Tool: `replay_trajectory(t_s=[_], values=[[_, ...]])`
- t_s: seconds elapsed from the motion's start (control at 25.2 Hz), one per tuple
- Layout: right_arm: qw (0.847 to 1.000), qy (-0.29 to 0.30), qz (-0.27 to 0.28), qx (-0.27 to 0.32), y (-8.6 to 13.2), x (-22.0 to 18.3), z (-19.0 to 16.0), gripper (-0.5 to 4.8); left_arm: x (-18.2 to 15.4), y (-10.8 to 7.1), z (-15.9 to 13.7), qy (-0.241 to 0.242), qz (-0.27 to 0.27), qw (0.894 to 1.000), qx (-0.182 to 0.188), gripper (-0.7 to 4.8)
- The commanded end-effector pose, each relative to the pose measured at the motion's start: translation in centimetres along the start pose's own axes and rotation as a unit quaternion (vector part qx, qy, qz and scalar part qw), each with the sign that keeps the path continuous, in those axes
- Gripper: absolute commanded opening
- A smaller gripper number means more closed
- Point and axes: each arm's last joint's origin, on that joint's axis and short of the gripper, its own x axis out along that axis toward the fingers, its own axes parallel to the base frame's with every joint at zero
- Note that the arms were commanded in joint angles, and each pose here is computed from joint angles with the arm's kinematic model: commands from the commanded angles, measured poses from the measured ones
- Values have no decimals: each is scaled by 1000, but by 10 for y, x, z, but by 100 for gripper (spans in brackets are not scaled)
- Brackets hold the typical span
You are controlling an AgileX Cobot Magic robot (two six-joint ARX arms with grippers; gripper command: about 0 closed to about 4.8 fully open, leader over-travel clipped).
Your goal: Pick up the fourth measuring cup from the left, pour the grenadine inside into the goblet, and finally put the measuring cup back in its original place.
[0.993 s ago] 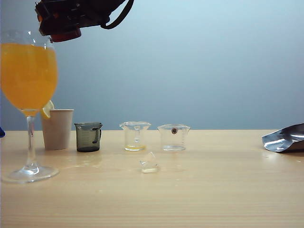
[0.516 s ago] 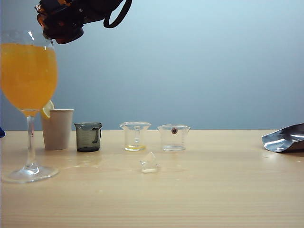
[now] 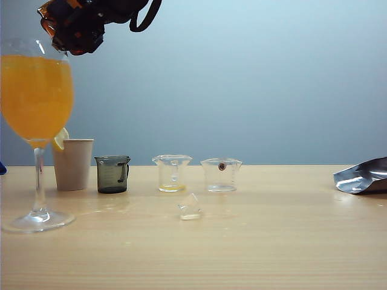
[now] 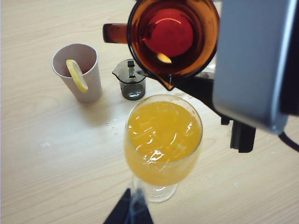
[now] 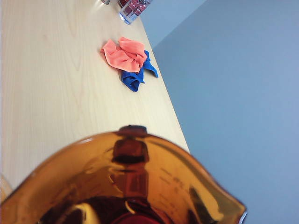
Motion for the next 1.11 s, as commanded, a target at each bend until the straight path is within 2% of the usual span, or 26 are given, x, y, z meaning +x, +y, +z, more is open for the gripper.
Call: replay_trajectory(t_s=[0.04,0.48,0.75,1.11], values=[[1000,-16,-19,-10,-6,-3,7,138,-1,0,1,-4,-1,1000,2,-5],[998,-25,-44,-48,-10,-3,10,138,-1,0,0,0,-1,1000,1,-5],[995,-27,-42,-85,-5,-3,15,138,-1,0,0,0,-1,1000,1,-5],[993,-20,-47,-103,-4,-4,17,138,-1,0,-2,6,-2,1000,1,-5]])
